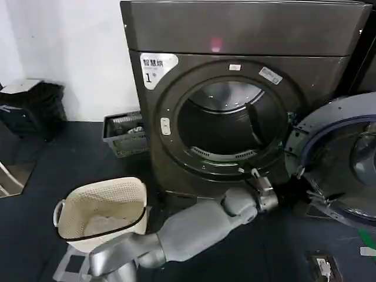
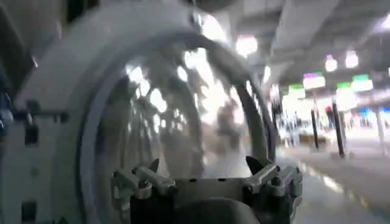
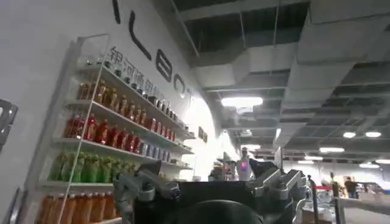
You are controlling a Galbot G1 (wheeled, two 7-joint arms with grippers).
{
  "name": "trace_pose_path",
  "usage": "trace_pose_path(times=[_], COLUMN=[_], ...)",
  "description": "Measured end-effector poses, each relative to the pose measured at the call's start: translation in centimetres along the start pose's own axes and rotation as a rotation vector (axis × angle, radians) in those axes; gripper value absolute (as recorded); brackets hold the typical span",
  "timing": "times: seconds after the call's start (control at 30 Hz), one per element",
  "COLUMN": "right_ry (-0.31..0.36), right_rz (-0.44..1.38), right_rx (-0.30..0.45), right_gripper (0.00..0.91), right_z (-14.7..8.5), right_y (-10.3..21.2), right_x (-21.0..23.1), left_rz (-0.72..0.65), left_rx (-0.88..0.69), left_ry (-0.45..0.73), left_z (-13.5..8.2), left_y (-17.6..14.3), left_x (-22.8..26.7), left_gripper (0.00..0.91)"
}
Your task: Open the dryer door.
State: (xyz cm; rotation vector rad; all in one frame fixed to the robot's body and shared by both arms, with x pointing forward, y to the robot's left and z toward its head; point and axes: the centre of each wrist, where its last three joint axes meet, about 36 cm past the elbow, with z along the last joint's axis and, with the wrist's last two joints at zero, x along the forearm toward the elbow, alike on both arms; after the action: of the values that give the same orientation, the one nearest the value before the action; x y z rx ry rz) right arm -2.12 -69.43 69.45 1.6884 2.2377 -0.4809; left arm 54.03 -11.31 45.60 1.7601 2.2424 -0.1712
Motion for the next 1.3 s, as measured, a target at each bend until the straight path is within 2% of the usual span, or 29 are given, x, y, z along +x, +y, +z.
trace_pose_path(times=[0.3,0.53,0.77,0.97,1.3], right_ry=[-0.076,-0.093,-0.092,-0.113,-0.13], right_rz=[0.044,0.036,0.02,0.026,0.031], right_rx=[0.016,0.025,0.036,0.077,0.1], right_gripper=[0.907,0.907,0.907,0.907,0.907], right_z=[-1.9,-2.6,-2.4,-2.5,-2.7], right_y=[0.1,0.2,0.7,1.3,1.2], right_x=[-0.5,-0.1,0.2,0.3,0.4], left_rz=[0.034,-0.015,-0.054,-0.047,0.032], left_rx=[0.024,-0.049,-0.109,-0.204,-0.485], left_ry=[-0.215,-0.215,-0.205,-0.052,0.393], left_z=[-3.4,-4.1,-5.3,-8.2,-13.5], left_y=[-2.1,1.5,3.7,6.0,10.8], left_x=[-1.3,5.6,11.7,17.6,29.9], left_gripper=[0.907,0.907,0.907,0.907,0.907])
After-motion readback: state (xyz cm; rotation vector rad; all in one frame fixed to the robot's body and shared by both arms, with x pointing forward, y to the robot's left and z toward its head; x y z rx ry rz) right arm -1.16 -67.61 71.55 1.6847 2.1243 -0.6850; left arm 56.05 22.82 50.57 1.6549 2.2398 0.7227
